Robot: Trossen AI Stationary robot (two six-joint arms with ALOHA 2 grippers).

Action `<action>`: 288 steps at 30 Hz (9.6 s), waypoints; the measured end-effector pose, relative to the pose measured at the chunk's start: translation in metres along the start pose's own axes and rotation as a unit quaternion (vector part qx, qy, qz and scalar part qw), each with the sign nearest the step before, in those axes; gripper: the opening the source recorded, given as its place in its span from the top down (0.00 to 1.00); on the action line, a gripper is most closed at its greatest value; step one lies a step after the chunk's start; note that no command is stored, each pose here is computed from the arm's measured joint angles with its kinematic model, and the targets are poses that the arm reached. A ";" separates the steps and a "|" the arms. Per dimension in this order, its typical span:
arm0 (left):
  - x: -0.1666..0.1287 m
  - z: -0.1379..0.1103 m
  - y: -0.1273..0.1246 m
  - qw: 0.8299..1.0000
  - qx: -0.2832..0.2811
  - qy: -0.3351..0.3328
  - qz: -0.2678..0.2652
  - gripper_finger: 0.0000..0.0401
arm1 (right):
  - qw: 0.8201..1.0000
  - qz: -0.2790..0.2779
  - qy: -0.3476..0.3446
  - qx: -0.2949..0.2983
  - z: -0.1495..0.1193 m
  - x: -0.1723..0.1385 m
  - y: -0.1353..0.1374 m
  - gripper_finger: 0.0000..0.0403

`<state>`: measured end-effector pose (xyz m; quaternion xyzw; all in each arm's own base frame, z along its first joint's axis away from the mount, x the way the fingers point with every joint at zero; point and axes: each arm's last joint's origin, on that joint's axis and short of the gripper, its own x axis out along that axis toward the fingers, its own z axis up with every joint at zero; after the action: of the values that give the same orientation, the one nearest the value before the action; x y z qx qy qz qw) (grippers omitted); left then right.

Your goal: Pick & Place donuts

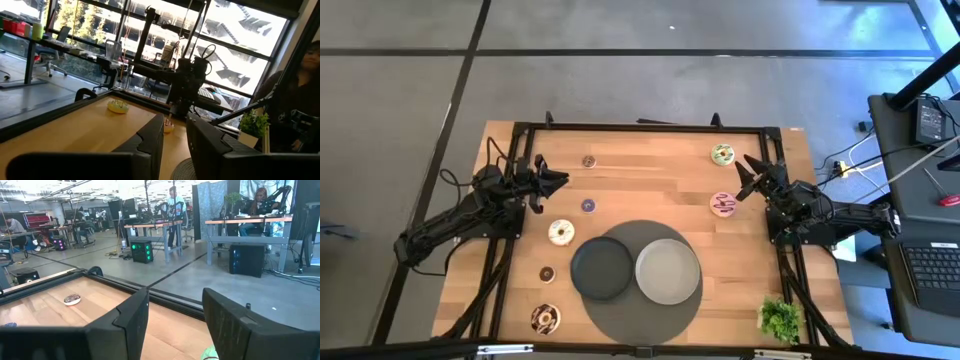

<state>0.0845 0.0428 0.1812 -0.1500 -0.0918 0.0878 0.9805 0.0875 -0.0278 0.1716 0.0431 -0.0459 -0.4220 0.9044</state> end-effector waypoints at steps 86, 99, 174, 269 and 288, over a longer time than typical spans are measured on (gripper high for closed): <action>-0.002 0.006 0.008 0.982 -0.075 -0.089 0.152 0.80 | 0.994 0.025 0.004 0.107 0.000 0.000 0.001 0.54; -0.002 0.006 0.008 0.979 -0.101 -0.092 0.150 0.55 | 0.994 0.025 0.004 0.107 0.000 0.000 0.001 0.54; 0.102 -0.067 -0.055 0.514 -0.196 0.663 0.507 0.58 | 0.996 0.000 0.002 0.089 -0.001 0.000 0.000 0.54; 0.175 -0.079 -0.153 0.622 0.005 0.734 0.273 0.68 | 0.997 0.000 0.002 0.082 -0.001 0.000 0.000 0.54; 0.189 -0.038 -0.158 0.632 0.006 0.709 0.313 0.62 | 0.997 0.000 0.002 0.079 -0.001 0.000 0.000 0.54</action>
<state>0.2982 -0.0785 0.2233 -0.1795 0.6850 0.2563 0.6579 0.0875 -0.0278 0.1711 0.1156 -0.0774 -0.4171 0.8982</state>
